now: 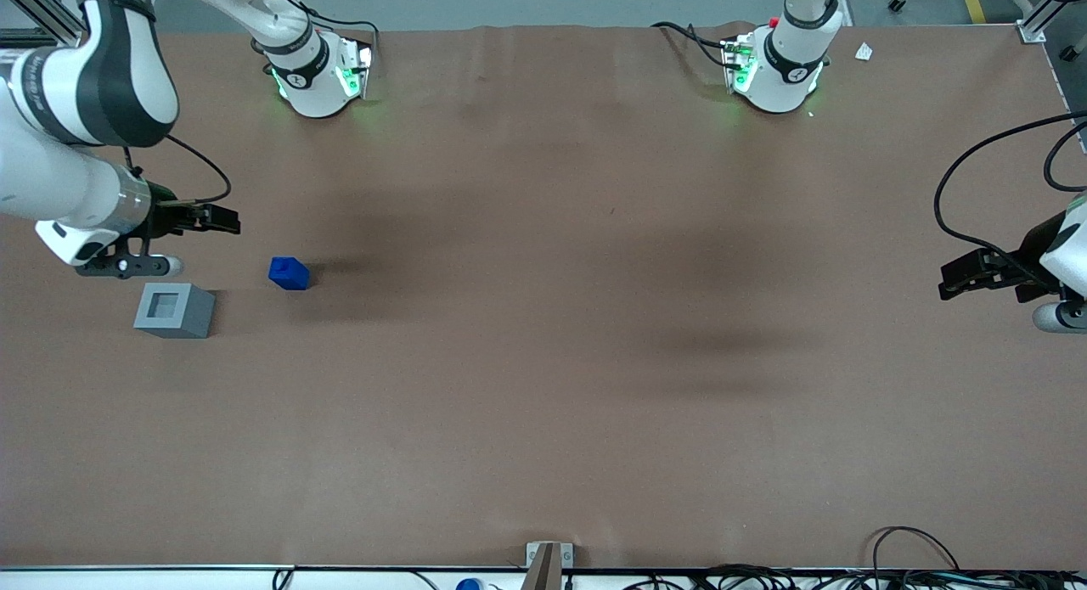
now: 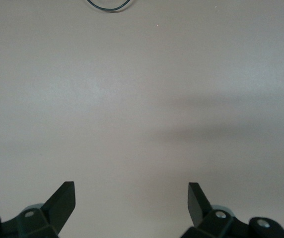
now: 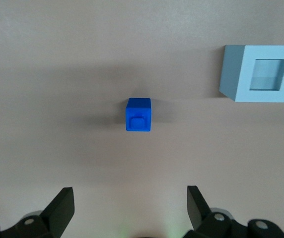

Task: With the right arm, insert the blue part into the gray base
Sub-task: 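Lower the right gripper and close it on the blue block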

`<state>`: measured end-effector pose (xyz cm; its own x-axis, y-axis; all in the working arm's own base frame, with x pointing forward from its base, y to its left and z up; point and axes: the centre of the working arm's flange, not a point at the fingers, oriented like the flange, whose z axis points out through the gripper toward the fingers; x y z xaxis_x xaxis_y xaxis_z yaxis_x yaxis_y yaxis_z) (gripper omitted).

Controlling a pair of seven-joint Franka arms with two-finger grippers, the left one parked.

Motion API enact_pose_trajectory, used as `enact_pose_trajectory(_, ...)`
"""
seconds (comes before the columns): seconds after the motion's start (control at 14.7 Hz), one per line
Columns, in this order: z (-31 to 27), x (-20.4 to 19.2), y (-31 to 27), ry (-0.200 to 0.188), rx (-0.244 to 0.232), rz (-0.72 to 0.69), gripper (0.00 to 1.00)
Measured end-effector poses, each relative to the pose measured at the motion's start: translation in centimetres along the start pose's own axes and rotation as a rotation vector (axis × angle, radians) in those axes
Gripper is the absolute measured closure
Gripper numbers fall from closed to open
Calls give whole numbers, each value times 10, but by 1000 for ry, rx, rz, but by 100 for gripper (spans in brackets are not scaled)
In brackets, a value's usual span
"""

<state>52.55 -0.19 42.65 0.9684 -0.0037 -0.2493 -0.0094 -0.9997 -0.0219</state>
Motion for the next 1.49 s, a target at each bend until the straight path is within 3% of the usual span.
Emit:
enact_pose_trajectory(0.41,42,9,5,-23,9,17,0)
enact_pose_trajectory(0.68,93,16,7,-7,14,28,0)
enact_pose_trajectory(0.88,118,19,8,-23,14,33,0)
enact_pose_trajectory(1.15,138,25,5,-49,60,63,0)
enact_pose_trajectory(1.49,162,33,5,-60,56,66,4)
